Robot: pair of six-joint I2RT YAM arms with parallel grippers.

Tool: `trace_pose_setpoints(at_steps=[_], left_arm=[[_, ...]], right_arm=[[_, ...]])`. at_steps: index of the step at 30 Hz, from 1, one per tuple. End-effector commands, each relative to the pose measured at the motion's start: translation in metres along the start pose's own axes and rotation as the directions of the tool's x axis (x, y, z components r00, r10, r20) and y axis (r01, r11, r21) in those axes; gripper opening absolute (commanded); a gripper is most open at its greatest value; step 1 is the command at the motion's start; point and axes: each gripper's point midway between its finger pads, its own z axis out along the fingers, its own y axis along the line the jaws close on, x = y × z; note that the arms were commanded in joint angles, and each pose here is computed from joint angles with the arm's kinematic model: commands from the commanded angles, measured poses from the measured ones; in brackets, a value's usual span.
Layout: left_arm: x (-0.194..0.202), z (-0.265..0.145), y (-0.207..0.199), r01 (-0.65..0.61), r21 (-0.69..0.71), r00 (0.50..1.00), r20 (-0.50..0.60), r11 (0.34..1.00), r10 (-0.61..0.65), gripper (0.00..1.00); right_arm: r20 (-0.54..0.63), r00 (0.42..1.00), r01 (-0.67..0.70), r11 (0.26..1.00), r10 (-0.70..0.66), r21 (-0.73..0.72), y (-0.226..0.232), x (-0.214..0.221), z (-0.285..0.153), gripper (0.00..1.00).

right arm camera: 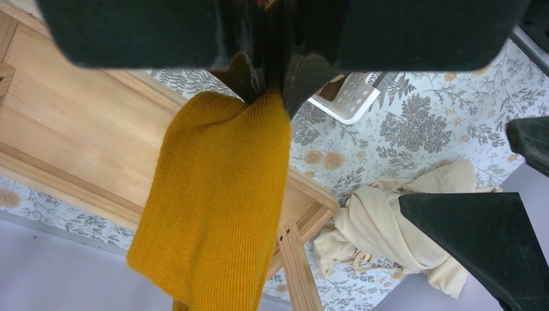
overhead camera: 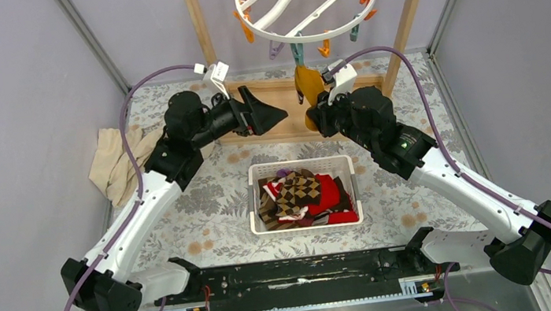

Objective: Remove the socks clipped to the hanger
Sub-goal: Remove the sock from the hanger.

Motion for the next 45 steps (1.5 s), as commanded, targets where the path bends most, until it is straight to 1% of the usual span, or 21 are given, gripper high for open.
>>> trace_pose_setpoints(at_steps=[1,6,15,20,22,26,34,45], left_arm=[[-0.034,0.004,-0.029,-0.065,0.114,0.994,0.096,0.991,0.054,0.99],[-0.043,0.015,-0.032,-0.052,0.145,0.993,0.113,0.988,0.036,0.99],[-0.069,0.036,-0.033,-0.085,0.140,0.986,0.152,0.986,0.063,0.98],[-0.080,0.046,-0.027,-0.116,0.114,0.980,0.173,0.987,0.095,0.92],[-0.083,0.049,-0.025,-0.128,0.103,0.978,0.178,0.987,0.108,0.86],[-0.085,0.058,-0.018,-0.138,0.085,0.978,0.169,0.987,0.122,0.78],[-0.092,0.065,-0.011,-0.145,0.057,0.974,0.183,0.988,0.132,0.74],[-0.105,0.072,-0.004,-0.177,0.000,0.962,0.212,0.984,0.173,0.75]], right_arm=[[0.060,0.998,-0.007,1.000,0.008,-0.019,0.006,-0.019,-0.001,0.00],[0.058,0.998,-0.008,1.000,0.009,-0.016,0.004,-0.018,-0.001,0.00],[0.060,0.998,-0.013,1.000,0.014,-0.020,0.005,-0.019,0.000,0.00],[0.059,0.998,-0.016,1.000,0.018,-0.020,0.005,-0.021,0.000,0.00],[0.062,0.998,-0.018,1.000,0.019,-0.019,0.005,-0.023,0.000,0.00],[0.064,0.998,-0.021,1.000,0.022,-0.020,0.006,-0.023,0.000,0.00],[0.061,0.998,-0.019,1.000,0.020,-0.021,0.005,-0.022,0.000,0.00],[0.057,0.998,-0.022,0.999,0.024,-0.027,0.007,-0.020,0.002,0.00]])
